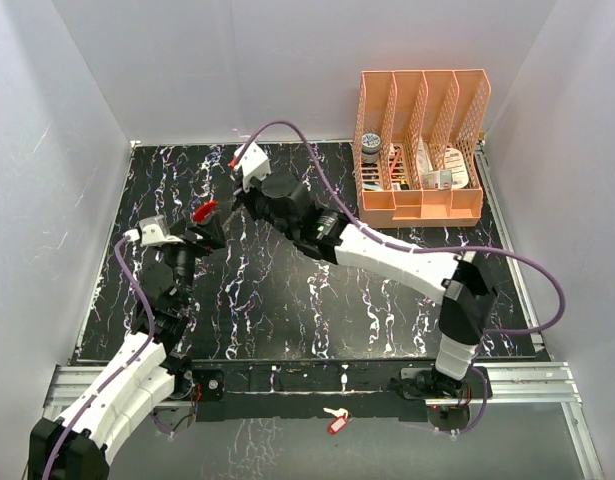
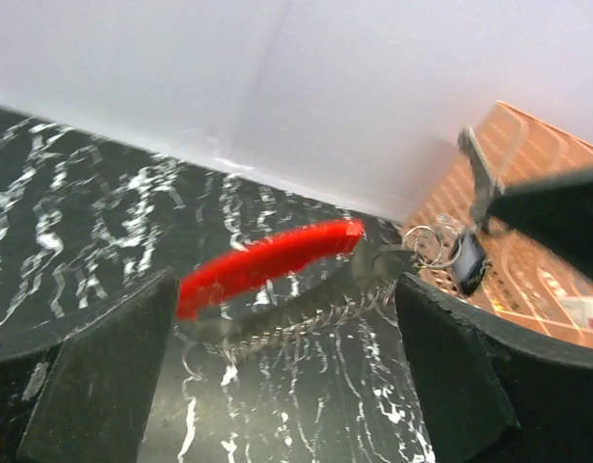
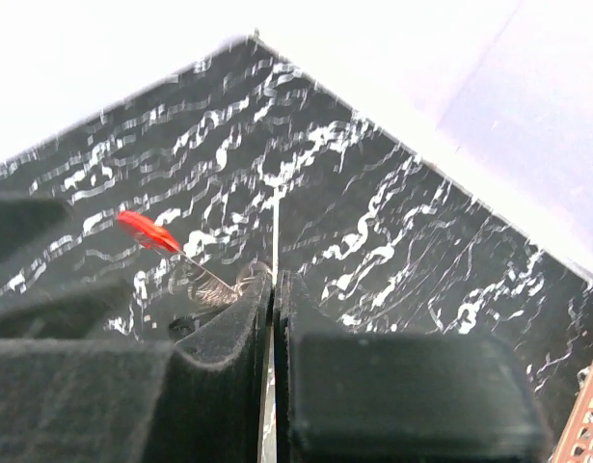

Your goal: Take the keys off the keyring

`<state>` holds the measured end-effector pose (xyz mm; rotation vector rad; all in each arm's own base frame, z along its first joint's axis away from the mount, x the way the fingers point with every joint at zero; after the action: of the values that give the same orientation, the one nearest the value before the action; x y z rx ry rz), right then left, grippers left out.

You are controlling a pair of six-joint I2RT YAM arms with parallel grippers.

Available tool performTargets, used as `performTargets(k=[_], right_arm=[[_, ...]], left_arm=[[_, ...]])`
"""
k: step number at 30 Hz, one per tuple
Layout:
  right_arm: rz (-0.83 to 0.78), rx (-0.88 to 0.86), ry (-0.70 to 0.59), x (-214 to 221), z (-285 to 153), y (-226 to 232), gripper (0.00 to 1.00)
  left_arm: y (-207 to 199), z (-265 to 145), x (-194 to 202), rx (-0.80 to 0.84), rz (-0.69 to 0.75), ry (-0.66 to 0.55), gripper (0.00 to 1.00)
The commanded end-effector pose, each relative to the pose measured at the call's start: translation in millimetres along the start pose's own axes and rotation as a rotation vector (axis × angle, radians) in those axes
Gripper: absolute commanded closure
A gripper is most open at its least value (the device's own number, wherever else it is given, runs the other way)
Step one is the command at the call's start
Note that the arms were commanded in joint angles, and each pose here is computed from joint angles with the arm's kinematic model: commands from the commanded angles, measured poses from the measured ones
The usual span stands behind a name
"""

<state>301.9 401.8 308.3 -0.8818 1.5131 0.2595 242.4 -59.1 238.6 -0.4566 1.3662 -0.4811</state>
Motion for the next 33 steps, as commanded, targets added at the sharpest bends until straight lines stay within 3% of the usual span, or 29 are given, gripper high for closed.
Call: performTargets(k=[1,16,20,33], right_arm=[[0.046,0.13,-0.21,-65,-33,-38,1.0],[0.074,0.182,-0.282,-86,-76,-62,1.0],[0.088,0.183,-0.298,-88,-83,-64,1.0],[0.113,0.157,-0.335,-95,-96,-64,1.0]], left_arm=[[-37,3,-9,0.265,0.001,-0.011,0.04],[-99,9,-43,0.623,0.014,-0.118,0.02],[-111,9,-46,0.701,0.039,-0.1,0.02],[-115,13,-45,0.729,0.085,-0.097,0.1]])
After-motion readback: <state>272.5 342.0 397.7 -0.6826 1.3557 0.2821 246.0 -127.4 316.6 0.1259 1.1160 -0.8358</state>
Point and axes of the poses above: each gripper's point midway between its finger pads, its own z axis out along the fingers, its own y axis along the line the jaws close on, x = y × z, the point moved 6 cm from there along -z, back along the fingers, and after that the axes turned 12 degrees about -z, right-handed, at the moved point
